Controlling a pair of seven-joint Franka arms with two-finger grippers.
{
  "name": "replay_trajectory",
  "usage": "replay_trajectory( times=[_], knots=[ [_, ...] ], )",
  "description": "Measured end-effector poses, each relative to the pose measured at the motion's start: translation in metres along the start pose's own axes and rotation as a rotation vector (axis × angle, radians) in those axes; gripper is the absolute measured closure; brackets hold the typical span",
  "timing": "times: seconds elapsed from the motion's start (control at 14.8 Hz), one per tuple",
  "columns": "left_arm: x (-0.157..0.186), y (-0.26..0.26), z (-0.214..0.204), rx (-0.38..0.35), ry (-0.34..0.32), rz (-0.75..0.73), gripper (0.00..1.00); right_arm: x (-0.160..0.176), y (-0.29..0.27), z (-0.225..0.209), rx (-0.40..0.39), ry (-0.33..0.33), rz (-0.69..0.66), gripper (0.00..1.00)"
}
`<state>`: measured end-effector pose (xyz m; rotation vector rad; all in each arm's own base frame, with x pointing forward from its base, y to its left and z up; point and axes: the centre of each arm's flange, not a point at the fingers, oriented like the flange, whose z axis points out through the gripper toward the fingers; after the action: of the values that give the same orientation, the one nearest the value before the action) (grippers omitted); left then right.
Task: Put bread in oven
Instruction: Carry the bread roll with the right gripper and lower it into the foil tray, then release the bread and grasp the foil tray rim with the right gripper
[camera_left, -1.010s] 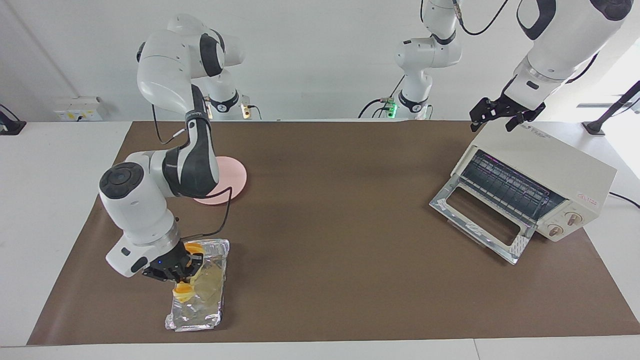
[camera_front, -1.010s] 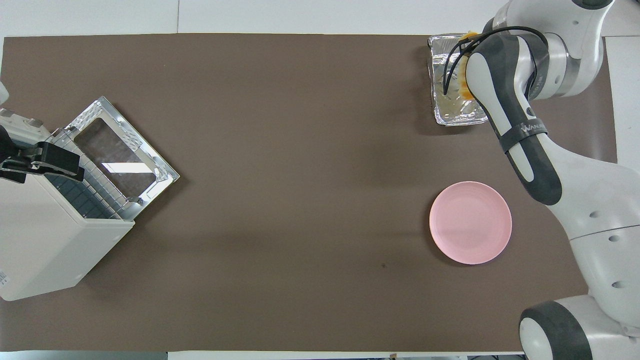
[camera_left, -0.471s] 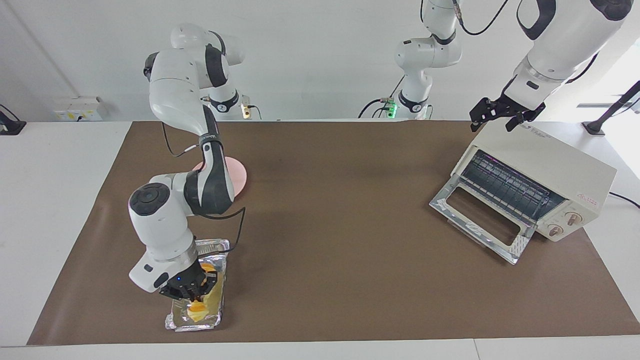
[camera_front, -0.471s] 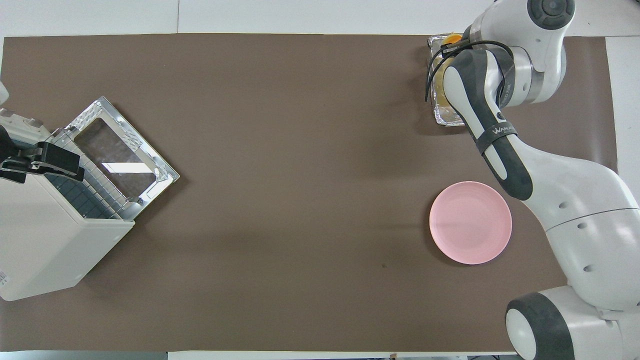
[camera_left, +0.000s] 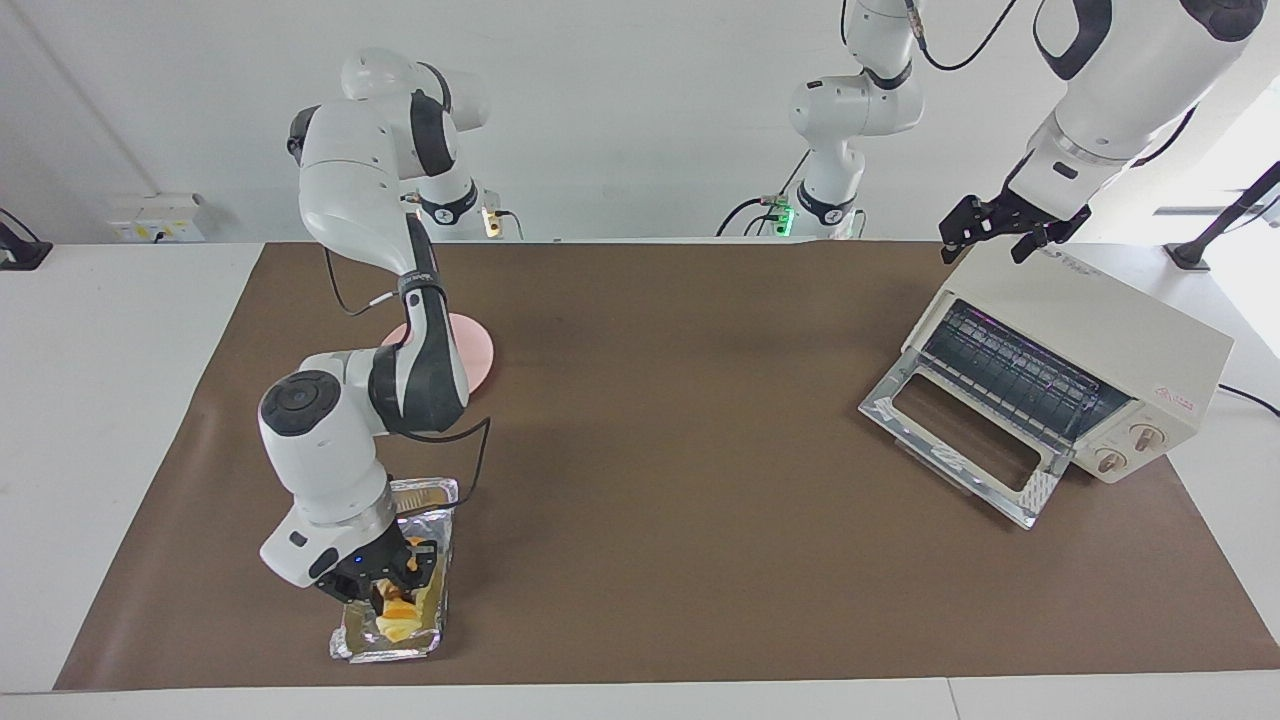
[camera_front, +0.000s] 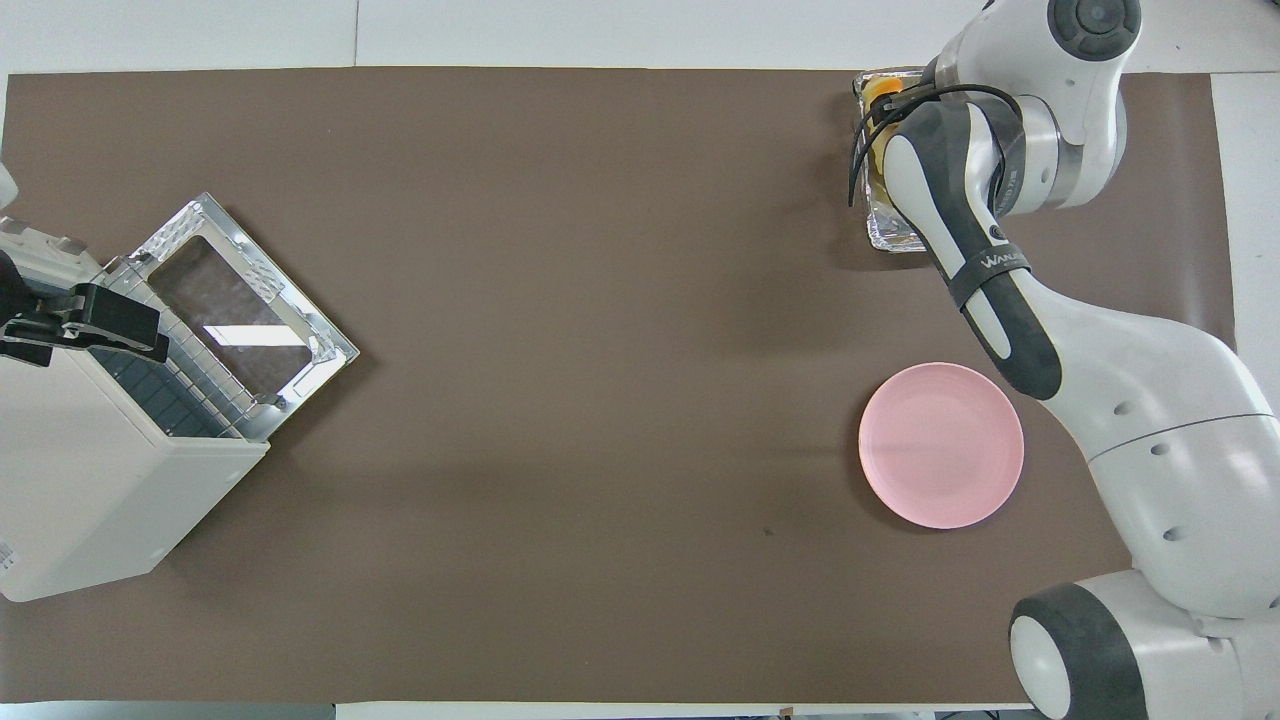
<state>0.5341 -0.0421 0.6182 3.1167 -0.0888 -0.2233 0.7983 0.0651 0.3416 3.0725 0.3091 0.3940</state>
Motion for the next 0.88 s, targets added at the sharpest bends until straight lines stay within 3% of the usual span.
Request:
replay_trajectory(
  times=[0.13,0.2,0.47,0.88],
  knots=[
    [0.000,0.000,0.000,0.000,0.000,0.000,0.00,-0.003,0.003,0.001,0.001,-0.029,0.004,0.03],
    [0.000,0.000,0.000,0.000,0.000,0.000,0.00,-0.005,0.007,0.001,0.001,-0.047,0.009,0.00],
    [0.000,0.000,0.000,0.000,0.000,0.000,0.00,-0.010,0.038,-0.010,-0.003,-0.090,0.025,0.00],
    [0.000,0.000,0.000,0.000,0.000,0.000,0.00,-0.011,0.067,-0.034,-0.013,-0.072,-0.020,0.00]
  ],
)
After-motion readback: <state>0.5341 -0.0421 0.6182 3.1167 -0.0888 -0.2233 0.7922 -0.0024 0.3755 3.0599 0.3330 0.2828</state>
